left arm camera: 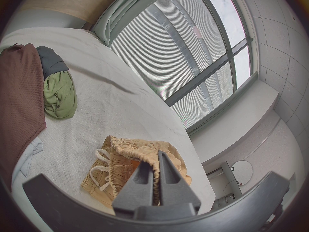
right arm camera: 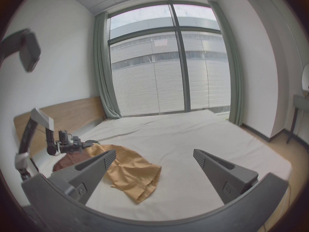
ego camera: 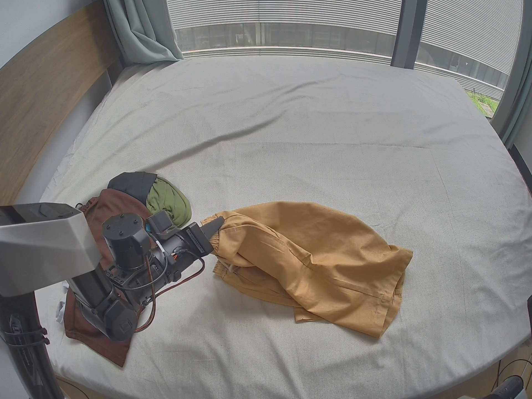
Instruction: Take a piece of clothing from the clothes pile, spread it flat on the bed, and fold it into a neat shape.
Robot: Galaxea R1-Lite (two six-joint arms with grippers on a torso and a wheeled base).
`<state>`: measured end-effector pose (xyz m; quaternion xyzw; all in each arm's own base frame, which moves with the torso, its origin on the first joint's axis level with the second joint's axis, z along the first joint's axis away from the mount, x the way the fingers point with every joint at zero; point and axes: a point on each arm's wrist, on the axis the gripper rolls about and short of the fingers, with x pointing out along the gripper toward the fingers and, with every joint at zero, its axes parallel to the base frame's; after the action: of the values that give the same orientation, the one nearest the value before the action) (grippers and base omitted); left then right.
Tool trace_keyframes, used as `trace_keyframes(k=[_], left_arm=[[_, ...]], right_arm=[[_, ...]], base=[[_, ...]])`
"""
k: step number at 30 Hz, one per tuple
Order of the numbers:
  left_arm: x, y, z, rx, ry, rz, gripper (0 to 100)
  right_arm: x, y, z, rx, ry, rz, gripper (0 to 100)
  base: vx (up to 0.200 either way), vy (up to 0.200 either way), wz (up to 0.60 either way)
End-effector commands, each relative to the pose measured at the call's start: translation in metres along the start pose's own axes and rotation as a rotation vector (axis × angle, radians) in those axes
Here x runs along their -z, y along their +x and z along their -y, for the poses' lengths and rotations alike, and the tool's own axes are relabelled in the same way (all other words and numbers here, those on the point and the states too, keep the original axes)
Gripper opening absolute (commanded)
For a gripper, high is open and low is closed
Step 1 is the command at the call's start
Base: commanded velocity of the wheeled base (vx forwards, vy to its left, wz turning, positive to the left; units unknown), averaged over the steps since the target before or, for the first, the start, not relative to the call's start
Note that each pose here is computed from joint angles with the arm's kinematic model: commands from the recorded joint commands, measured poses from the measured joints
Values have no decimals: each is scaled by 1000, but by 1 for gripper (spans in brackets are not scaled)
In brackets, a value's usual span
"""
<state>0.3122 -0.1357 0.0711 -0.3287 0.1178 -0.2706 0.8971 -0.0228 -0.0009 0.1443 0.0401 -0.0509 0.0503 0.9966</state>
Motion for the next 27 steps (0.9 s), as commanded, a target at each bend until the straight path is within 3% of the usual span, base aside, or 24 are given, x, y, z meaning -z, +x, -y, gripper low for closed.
trace_keyframes(k=[1, 11, 19, 23, 27], left_arm=[[-1, 0, -4, -11, 10, 4, 0], [-9, -3, 0, 1, 15, 27, 0], [-10, -3, 1, 0, 25, 32, 0], [-16, -5, 0, 2, 24, 46, 0], [-15, -8, 0, -2, 23, 41, 0]], right_arm=[[-31, 44, -4, -114, 136, -199, 100], [-22, 104, -13, -187, 96, -450, 100], [-27, 138, -18, -302, 10, -446, 100], [-28, 141, -20, -372, 26, -452, 100], [-33, 144, -17, -364, 34, -445, 100]], base=[[0, 0, 0], [0, 0, 0], [0, 0, 0], [0, 0, 0], [0, 0, 0]])
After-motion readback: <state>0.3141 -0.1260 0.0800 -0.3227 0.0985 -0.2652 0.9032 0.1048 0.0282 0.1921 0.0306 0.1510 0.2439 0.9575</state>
